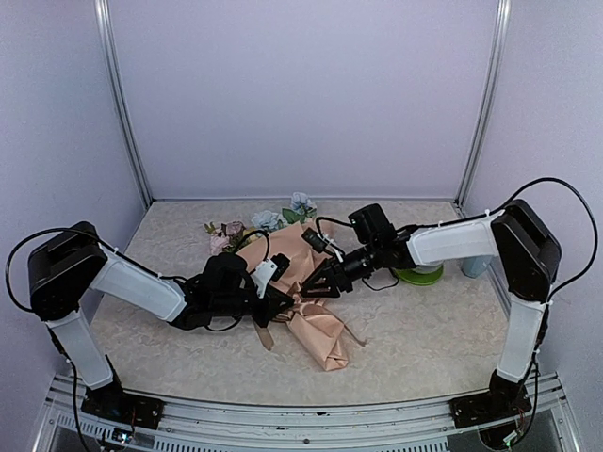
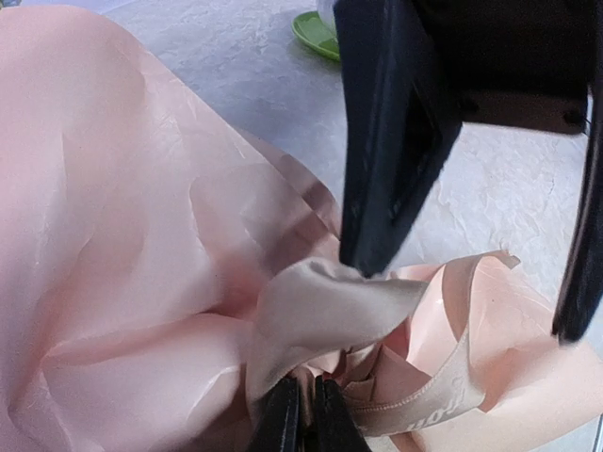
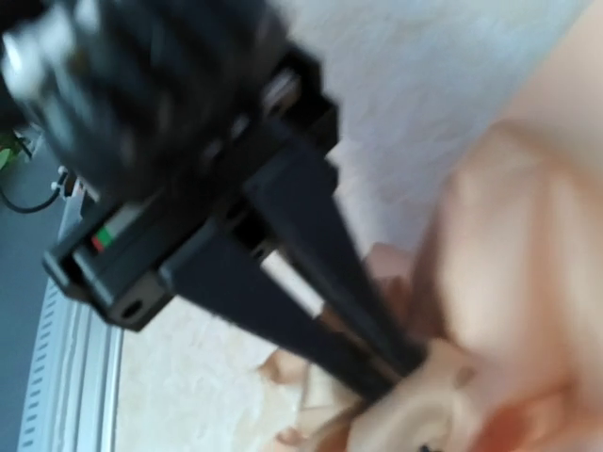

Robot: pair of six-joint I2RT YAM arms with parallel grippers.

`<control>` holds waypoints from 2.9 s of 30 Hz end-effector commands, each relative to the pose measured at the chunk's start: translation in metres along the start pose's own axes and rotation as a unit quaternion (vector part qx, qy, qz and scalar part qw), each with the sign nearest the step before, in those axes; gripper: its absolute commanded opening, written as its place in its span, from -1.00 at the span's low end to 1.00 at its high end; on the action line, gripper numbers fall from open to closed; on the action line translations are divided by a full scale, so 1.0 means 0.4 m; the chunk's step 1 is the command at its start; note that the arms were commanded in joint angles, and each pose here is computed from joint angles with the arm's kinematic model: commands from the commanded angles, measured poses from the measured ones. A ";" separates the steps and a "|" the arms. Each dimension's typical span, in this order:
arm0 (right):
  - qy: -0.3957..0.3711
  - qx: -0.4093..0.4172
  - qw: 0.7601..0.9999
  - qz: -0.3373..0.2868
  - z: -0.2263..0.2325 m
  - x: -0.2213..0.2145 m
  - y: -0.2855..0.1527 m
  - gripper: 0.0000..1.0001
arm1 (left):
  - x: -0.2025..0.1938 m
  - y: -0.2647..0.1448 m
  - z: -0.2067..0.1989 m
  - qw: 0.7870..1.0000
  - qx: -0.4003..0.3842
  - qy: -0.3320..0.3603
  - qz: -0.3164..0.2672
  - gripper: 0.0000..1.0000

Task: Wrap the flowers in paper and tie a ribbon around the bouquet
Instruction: Cross the half-tied ribbon over the folded bouquet.

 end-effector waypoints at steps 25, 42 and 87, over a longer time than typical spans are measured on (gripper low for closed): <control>-0.058 -0.060 0.989 0.121 -0.156 0.000 0.063 -0.77 | -0.004 0.000 -0.008 1.000 -0.011 0.010 -0.010 -0.83; -0.074 0.082 0.991 0.080 -0.078 -0.036 0.094 -0.77 | 0.007 -0.005 -0.012 1.000 -0.019 0.011 -0.015 -0.82; -0.110 0.146 0.980 0.081 -0.125 -0.038 0.076 -0.70 | 0.019 -0.053 -0.061 0.992 -0.044 0.117 0.001 -0.46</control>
Point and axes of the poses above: each gripper's point midway between its finger pads, its own y axis out along the fingers, its own z axis along the line the jaws close on, x = y × z, the point moved 5 cm from there along -y, back along the fingers, and after that the axes turned 14 degrees about -y, right-handed, at the moved point
